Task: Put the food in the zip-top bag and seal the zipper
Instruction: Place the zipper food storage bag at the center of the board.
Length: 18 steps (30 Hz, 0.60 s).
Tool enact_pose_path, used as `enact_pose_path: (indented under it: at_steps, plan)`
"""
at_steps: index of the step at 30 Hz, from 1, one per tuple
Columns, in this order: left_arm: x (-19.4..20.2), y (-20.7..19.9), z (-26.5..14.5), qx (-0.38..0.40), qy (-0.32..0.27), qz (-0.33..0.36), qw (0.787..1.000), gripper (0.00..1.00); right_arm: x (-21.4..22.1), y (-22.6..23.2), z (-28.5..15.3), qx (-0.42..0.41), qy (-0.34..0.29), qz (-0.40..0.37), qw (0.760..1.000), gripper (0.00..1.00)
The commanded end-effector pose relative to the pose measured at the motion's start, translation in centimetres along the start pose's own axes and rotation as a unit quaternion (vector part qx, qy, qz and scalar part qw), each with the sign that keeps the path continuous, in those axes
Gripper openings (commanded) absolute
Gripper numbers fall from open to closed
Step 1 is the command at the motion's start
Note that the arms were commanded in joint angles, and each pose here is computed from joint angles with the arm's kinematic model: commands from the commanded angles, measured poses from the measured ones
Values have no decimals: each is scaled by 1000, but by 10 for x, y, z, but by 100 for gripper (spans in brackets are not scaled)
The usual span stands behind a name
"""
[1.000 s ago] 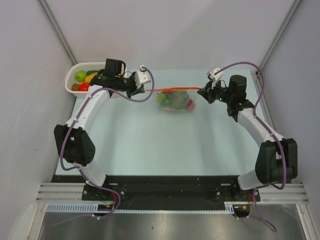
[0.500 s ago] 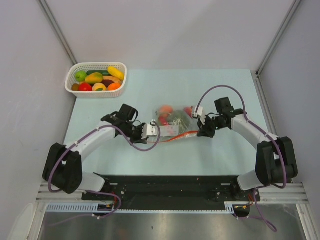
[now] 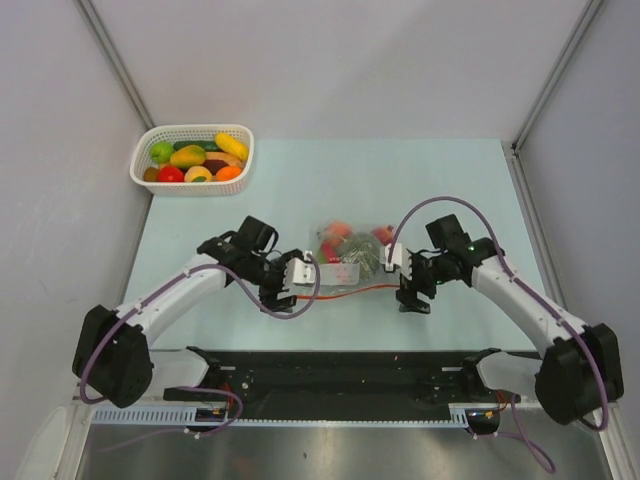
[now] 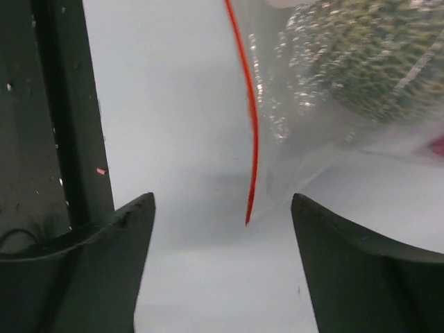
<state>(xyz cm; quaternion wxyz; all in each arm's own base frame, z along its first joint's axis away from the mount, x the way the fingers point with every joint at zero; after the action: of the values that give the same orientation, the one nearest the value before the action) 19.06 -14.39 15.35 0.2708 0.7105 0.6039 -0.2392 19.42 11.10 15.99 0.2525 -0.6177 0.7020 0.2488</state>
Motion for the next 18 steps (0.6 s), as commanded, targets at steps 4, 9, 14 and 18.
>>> enact_pose_path:
  at_steps: [4, 9, 14, 18]
  plan:
    - [-76, 23, -66, -74, -71, -7, 995, 100, -52, 7, -52, 144, -95, 51, 984, 100]
    - [-115, 62, -107, -143, -134, -65, 978, 100, -94, -24, -78, 246, -171, 97, 949, 100]
    - [-117, 125, -134, -187, -179, -227, 939, 100, -136, -54, -95, 254, -246, 165, 921, 100]
    - [-97, 166, -156, -181, -191, -343, 902, 100, -128, -103, -115, 267, -302, 267, 875, 100]
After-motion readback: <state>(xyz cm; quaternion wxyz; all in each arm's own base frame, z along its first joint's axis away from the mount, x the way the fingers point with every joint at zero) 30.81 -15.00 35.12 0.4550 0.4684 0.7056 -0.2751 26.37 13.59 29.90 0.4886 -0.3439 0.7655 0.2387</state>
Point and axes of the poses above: each gripper's point midway between its finger pads, its own z axis out along the fingers, its own y axis along the line the jaws close on, x = y × z, the point moved 8 cm from there along -z, back along the fingers, and after that the axes turned 4 degrees about z, right-handed, at the moved point
